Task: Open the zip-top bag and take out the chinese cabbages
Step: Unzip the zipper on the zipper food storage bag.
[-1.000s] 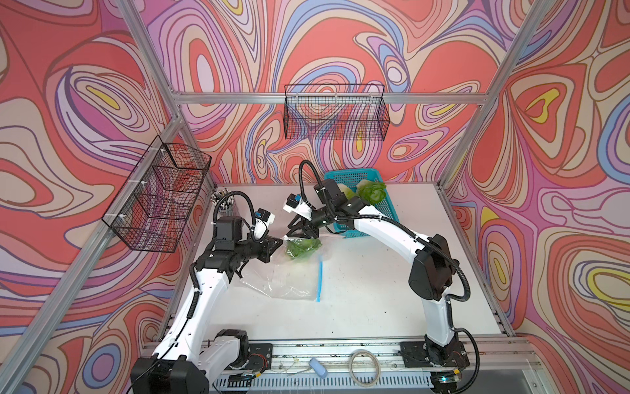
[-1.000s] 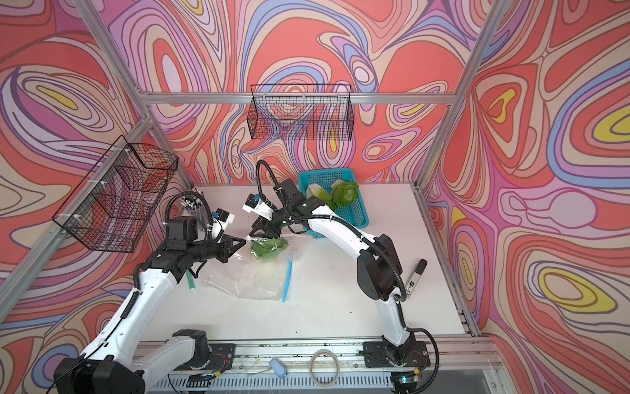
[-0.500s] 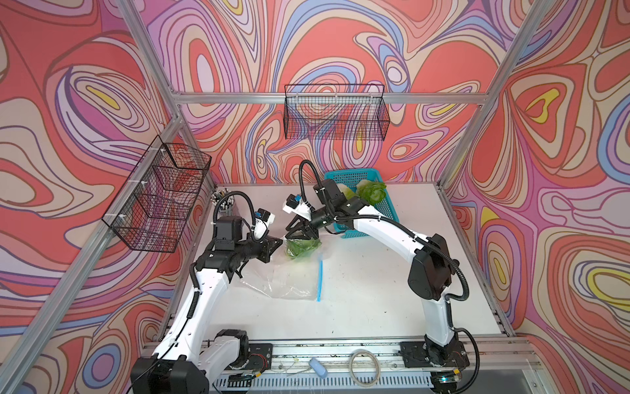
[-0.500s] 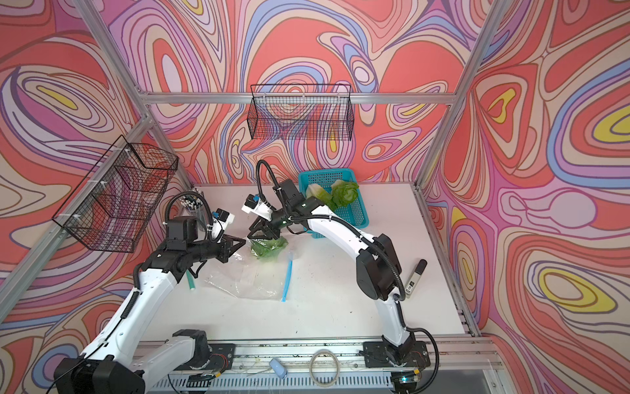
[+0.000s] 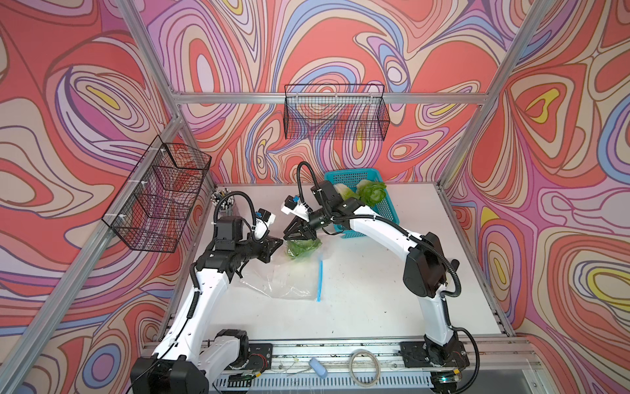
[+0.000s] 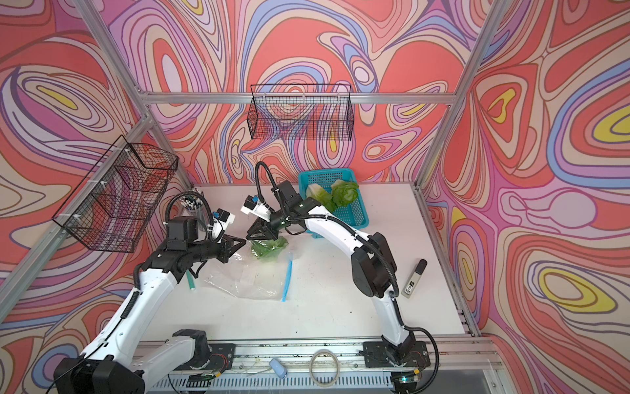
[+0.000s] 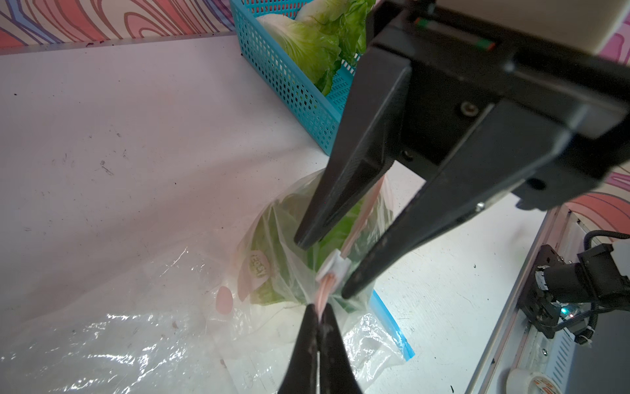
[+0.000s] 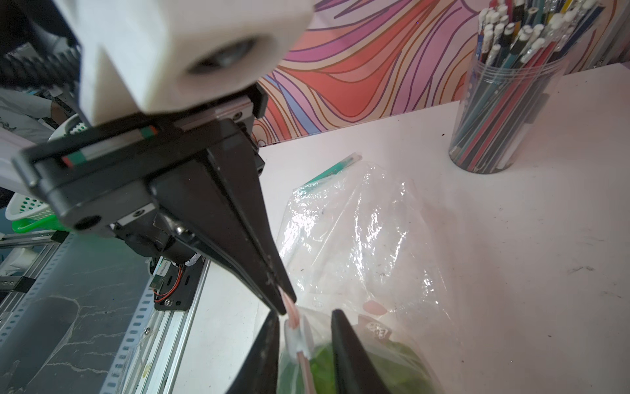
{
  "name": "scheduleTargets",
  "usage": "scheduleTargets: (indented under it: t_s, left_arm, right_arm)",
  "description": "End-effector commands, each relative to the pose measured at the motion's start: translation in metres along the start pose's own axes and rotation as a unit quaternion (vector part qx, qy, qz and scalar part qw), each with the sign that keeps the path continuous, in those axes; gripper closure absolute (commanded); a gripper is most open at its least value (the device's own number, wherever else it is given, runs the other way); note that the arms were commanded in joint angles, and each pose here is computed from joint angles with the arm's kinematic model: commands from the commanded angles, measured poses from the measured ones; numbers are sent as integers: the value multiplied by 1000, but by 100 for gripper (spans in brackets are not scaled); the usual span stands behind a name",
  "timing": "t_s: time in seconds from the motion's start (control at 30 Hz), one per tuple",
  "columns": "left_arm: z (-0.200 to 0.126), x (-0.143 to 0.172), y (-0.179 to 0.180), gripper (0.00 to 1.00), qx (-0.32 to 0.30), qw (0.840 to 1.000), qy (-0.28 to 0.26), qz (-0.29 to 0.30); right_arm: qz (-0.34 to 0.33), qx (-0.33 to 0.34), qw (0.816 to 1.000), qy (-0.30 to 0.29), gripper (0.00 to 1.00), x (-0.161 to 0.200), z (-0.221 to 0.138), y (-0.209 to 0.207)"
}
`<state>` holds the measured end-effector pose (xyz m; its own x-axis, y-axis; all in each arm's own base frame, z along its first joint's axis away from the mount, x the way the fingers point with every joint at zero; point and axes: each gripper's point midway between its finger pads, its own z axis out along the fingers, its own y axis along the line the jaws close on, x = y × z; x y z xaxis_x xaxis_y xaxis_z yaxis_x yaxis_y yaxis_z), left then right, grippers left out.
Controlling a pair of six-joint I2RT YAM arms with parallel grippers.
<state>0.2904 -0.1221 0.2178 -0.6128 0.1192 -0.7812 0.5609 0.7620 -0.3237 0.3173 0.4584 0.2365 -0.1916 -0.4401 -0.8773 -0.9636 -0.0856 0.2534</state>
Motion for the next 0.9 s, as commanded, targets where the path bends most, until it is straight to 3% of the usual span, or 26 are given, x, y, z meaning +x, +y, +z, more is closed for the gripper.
scheduleTargets:
  t_s: [0.0,0.13,0.4,0.7,0.87]
  left_arm:
    - [1,-1,-1,100,2,1000,-6,17]
    - [1,-2,-1,100,1,1000,-7,18]
    - [1,-3,-1,100,0,1000,-7,16]
    - [1,-2,1,100,-4,1000,-7,14]
    - [1,-3,1,100,-4,1000,-7,15]
  right_arm:
    - [-10,-18,1000,-13,79,-7,3,3]
    - [-6,-20,1000,-13,87,-6,4,3]
    - [-3,-22,1000,-11,92,-4,4,4]
    - [-3,-24,1000,-10,82,-3,4,6]
    - [-3,-24,1000,-12,82,-4,4,6]
